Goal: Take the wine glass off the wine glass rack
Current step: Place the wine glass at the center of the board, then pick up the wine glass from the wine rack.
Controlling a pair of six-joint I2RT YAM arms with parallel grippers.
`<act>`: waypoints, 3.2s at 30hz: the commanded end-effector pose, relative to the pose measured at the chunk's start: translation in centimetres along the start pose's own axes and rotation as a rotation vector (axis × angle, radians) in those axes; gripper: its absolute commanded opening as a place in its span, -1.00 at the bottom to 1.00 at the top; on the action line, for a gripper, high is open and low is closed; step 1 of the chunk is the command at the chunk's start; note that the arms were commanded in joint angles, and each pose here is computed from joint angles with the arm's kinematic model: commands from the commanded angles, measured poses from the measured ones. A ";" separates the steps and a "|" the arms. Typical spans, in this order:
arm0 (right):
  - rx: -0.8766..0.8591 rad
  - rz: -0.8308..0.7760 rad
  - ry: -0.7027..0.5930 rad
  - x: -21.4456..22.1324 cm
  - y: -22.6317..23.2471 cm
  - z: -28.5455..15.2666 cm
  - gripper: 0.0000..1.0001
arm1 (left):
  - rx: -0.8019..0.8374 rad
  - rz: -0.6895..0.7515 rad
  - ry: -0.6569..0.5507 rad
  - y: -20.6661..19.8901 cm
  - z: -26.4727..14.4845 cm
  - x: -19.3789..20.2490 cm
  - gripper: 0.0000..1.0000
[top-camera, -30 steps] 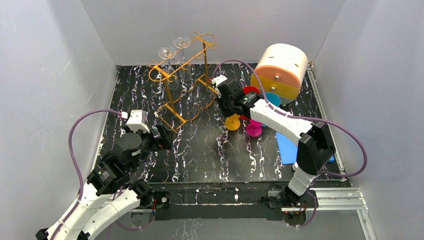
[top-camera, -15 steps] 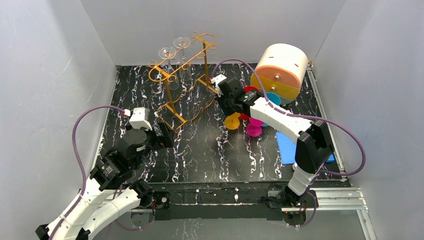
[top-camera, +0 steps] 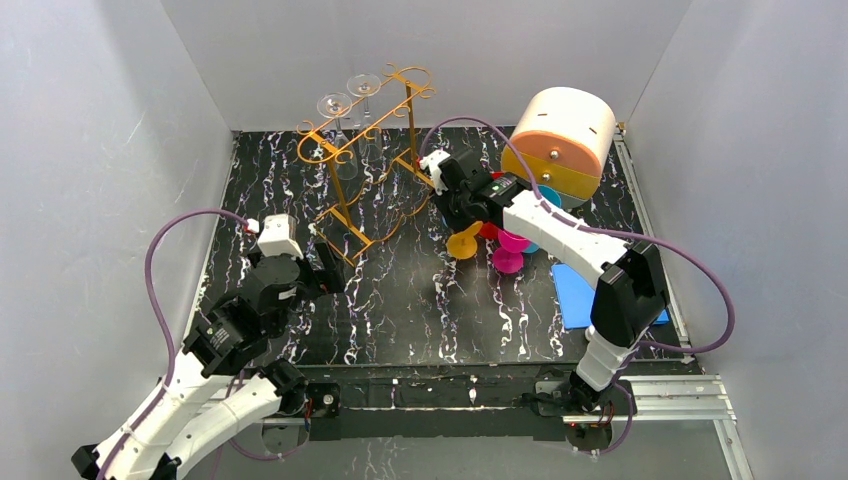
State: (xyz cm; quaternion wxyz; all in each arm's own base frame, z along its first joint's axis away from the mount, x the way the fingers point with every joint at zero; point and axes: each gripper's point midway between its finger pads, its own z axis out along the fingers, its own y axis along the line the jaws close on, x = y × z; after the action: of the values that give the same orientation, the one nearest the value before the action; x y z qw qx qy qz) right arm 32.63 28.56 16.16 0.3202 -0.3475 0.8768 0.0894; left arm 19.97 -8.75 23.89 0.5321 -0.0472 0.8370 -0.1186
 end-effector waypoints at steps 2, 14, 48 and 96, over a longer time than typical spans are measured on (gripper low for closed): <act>0.007 -0.037 -0.075 -2.7 -0.5 -1.8 -0.43 | -0.192 0.005 -0.032 3.0 -0.1 -1.1 0.97; -0.092 -0.031 -0.178 -5.5 1.0 -5.7 -0.33 | -0.359 0.054 0.026 4.5 2.5 1.1 0.97; 0.173 0.404 -0.629 -9.9 -4.6 -14.9 0.30 | -0.211 -0.227 -0.055 10.9 14.4 -21.5 0.95; -0.014 0.555 -0.560 -9.3 -1.9 -13.5 0.38 | 0.662 -0.227 0.151 -3.6 23.1 -22.6 -0.23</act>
State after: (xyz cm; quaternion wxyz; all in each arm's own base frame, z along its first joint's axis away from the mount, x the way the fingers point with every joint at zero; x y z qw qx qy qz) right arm 31.97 27.20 31.25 0.4978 -0.0673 0.8233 0.2642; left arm 51.07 -10.23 33.99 0.4364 0.0290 0.7804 -0.4469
